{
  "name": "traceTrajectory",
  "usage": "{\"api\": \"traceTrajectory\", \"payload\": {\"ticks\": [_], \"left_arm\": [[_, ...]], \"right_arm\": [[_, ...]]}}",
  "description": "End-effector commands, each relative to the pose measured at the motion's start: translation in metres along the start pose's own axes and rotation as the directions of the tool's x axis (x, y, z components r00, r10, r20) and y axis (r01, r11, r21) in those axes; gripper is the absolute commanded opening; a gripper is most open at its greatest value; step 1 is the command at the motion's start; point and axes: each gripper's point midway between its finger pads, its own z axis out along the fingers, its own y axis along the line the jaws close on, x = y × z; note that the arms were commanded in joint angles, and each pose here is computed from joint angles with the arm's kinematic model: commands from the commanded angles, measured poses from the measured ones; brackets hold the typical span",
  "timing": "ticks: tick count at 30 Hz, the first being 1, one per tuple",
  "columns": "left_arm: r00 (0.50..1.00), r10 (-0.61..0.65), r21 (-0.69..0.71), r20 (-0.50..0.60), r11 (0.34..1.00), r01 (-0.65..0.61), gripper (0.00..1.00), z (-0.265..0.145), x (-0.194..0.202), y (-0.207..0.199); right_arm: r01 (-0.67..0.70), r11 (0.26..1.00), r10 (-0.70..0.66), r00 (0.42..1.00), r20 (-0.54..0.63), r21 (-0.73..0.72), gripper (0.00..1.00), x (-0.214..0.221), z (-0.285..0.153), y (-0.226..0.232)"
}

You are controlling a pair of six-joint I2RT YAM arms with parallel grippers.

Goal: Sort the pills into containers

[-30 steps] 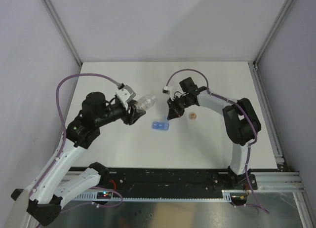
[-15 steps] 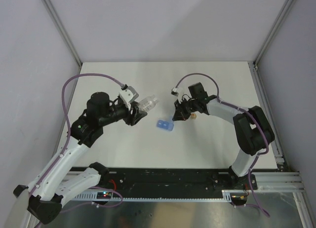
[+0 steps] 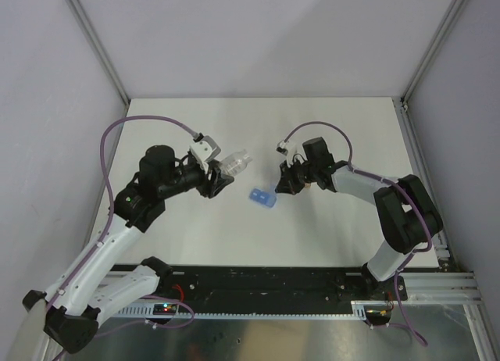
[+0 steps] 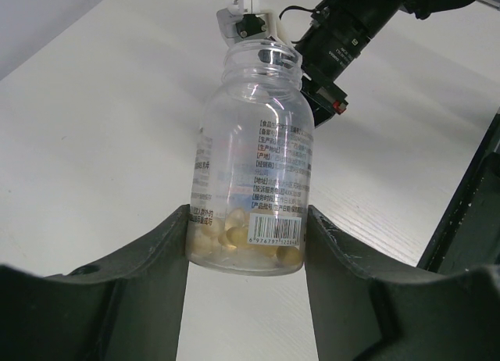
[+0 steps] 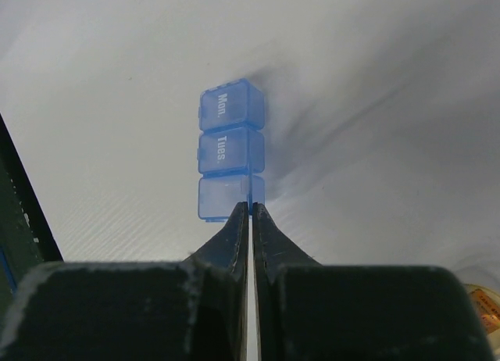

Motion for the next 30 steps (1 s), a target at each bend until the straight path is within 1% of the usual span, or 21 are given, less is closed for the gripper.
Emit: {"api": "traceTrajectory", "payload": {"ticks": [1, 11, 17, 30], "left_arm": [[0.999, 0.005, -0.010, 0.036, 1.000, -0.005, 0.00, 0.002, -0.008, 0.004], [1.000, 0.005, -0.014, 0.022, 1.000, -0.004, 0.00, 0.005, -0.001, 0.005], [1.000, 0.008, -0.021, 0.022, 1.000, -0.007, 0.00, 0.006, 0.001, 0.006], [1.000, 0.015, -0.039, 0.019, 0.999, -0.015, 0.00, 0.004, 0.005, 0.009]], "right_arm": [[0.003, 1.000, -0.004, 0.998, 0.068, 0.025, 0.00, -0.018, -0.006, 0.000], [-0.046, 0.996, 0.039, 0.995, 0.093, 0.072, 0.01, -0.005, -0.006, -0.005], [-0.045, 0.996, 0.035, 0.992, 0.122, 0.081, 0.03, -0.003, -0.009, 0.003], [-0.025, 0.998, 0.021, 0.996, 0.091, 0.050, 0.09, 0.008, 0.001, 0.019]]}}
